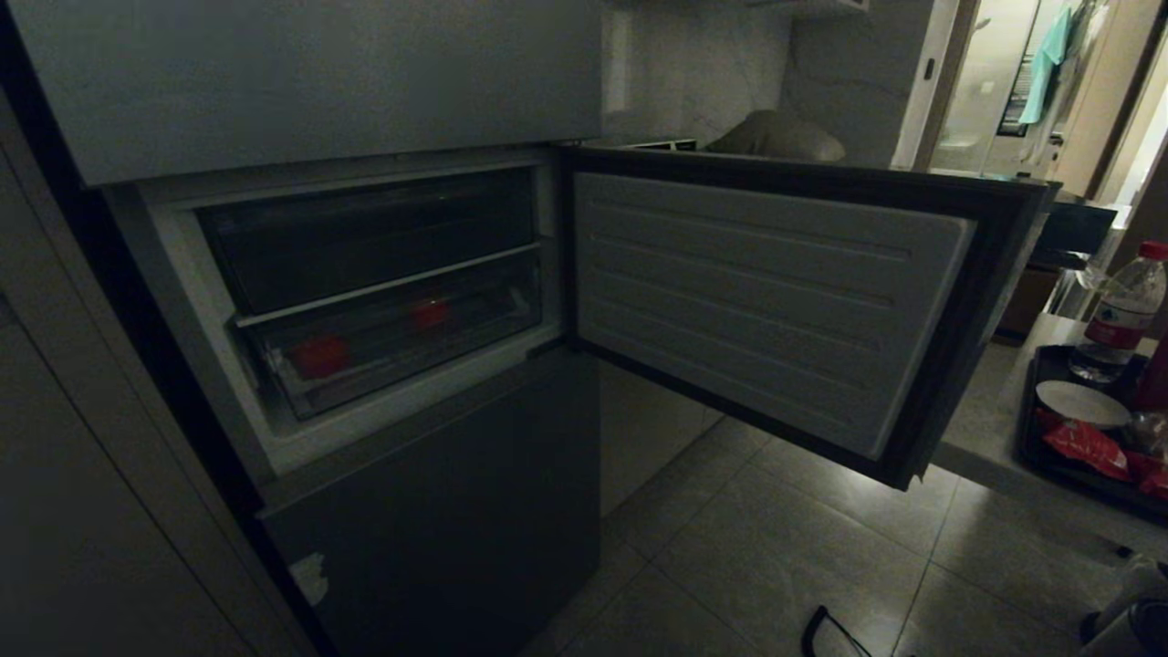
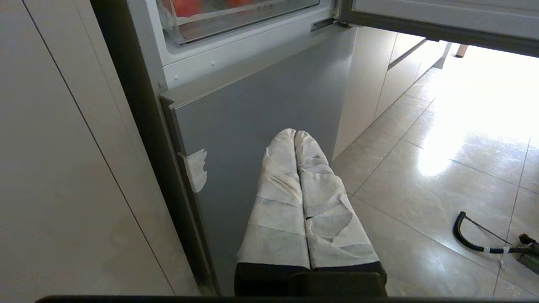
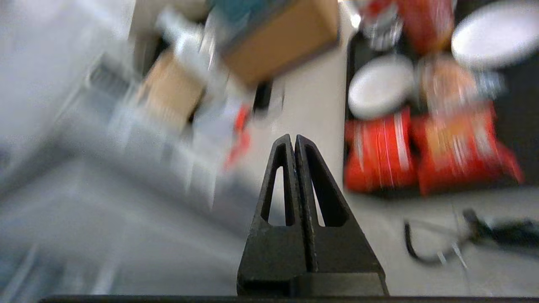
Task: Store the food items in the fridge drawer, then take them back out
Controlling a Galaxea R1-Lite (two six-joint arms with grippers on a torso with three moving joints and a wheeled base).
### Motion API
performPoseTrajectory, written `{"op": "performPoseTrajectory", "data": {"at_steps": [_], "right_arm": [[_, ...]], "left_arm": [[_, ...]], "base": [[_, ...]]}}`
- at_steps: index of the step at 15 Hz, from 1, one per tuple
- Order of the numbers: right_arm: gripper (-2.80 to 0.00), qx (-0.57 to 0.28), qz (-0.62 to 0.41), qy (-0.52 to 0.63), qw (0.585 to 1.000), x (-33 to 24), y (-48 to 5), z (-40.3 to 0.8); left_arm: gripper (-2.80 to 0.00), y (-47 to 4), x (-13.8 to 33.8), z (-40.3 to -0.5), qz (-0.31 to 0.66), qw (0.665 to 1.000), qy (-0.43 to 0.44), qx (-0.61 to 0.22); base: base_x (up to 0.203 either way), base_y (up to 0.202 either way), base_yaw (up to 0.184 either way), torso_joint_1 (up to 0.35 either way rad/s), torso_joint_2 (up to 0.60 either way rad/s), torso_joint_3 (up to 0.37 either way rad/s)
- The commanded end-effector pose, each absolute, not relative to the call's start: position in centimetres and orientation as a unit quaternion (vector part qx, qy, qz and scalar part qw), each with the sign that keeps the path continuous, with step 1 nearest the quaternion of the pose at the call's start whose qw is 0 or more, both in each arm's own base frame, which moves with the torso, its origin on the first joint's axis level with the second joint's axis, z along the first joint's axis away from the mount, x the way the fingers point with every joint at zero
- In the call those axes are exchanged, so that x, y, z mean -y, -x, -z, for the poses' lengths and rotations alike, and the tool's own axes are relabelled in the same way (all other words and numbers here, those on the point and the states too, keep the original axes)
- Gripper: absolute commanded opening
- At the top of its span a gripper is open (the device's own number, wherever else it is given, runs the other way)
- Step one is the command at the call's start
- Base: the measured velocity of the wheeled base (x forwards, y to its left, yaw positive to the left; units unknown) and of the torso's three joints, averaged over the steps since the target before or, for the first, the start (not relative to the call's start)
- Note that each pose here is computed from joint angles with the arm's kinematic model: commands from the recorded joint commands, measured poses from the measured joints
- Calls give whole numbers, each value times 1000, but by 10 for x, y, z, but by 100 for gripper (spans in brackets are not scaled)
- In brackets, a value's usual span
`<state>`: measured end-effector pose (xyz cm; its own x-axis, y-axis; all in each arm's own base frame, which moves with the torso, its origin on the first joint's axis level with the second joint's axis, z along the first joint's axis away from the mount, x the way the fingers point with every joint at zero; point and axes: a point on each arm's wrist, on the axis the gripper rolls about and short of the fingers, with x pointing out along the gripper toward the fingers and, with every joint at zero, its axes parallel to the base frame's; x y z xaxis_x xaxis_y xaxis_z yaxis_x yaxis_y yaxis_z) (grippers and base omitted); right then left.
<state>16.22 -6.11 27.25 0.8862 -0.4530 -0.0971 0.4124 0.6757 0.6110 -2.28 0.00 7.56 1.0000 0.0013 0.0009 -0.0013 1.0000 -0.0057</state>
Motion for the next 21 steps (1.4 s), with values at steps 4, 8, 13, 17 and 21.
{"op": "performPoseTrajectory", "data": {"at_steps": [4, 8, 13, 17, 21], "right_arm": [[-280, 8, 206, -361, 910, 137, -277, -262], [-280, 19, 100, -418, 903, 167, -343, -273], [-280, -73, -18, -496, 865, 156, -357, -265], [-280, -102, -61, -505, 855, 129, -374, -259], [-280, -133, -94, -503, 849, 93, -370, -255]], "left_arm": [[-280, 23, 0, -76, -1, 1000, 3, 1], [-280, 23, 0, -76, -1, 1000, 3, 1], [-280, 23, 0, -76, -1, 1000, 3, 1], [-280, 23, 0, -76, -1, 1000, 3, 1], [-280, 23, 0, -76, -1, 1000, 3, 1]], "base": [[0, 0, 0, 0, 0, 0], [0, 0, 0, 0, 0, 0], [0, 0, 0, 0, 0, 0], [0, 0, 0, 0, 0, 0], [0, 0, 0, 0, 0, 0]]}}
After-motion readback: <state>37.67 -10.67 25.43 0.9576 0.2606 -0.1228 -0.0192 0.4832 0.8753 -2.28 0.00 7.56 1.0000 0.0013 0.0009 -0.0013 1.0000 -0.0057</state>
